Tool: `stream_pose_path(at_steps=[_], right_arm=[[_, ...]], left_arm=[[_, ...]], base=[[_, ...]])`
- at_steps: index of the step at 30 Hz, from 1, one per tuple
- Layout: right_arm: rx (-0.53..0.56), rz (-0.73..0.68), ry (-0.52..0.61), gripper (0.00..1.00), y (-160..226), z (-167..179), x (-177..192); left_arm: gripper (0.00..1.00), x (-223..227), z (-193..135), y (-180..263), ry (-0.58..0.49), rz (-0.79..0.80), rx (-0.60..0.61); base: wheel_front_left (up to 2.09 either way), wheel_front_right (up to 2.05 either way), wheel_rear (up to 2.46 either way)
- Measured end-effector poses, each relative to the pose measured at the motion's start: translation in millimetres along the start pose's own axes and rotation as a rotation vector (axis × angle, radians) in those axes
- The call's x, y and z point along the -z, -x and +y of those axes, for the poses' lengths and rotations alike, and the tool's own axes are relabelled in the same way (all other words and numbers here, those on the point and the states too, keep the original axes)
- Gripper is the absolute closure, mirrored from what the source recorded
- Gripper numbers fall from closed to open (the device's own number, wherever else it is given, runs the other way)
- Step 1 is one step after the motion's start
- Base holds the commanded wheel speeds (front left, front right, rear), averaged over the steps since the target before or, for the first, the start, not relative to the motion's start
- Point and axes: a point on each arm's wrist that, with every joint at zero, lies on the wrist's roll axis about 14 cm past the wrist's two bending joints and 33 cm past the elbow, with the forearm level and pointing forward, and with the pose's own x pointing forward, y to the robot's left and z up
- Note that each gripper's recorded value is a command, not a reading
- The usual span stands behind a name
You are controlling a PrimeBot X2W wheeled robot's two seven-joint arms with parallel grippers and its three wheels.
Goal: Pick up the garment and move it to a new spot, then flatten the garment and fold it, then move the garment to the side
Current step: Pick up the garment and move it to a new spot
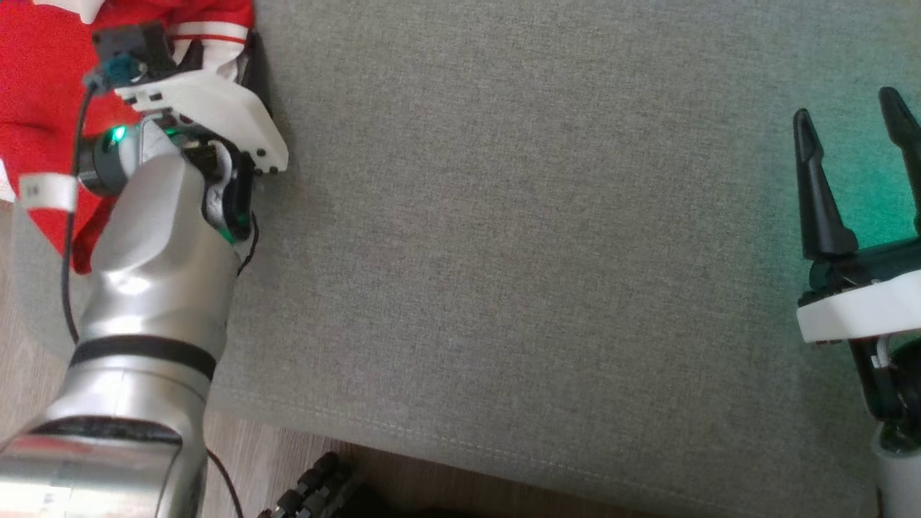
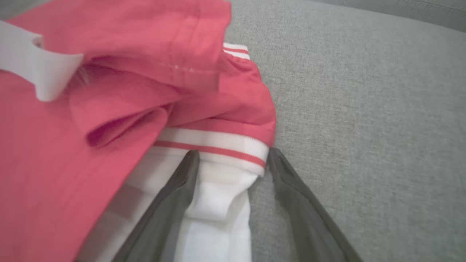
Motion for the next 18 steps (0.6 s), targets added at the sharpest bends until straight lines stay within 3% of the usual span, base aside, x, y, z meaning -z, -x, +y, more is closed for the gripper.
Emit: stream_pose_path(at_steps=[2, 3, 12, 18], right_arm=[[0.0, -0.002, 0.001, 0.0, 0.4, 0.3, -1.5], [0.0, -0.002, 0.001, 0.0, 0.4, 0.3, -1.5], [0.015, -0.034, -0.012, 0.0, 11.1, 3.6, -17.0], [0.029, -0.088, -0.032, 0.0, 32.6, 14.4, -37.5]], left_arm=[[0.6, 0.2, 2.3, 0.6, -0.004, 0.017, -0.002], [1.0, 0.2, 2.3, 0.6, -0.004, 0.017, -0.002], [1.0, -30.7, 21.9, 22.9, -0.067, -0.154, -0.058], [1.0, -90.1, 19.9, 62.4, -0.097, -0.391, -0.054]], base=[[0.0, 0.0, 0.0], [0.0, 0.0, 0.0], [0.0, 0.0, 0.0], [0.0, 0.0, 0.0]])
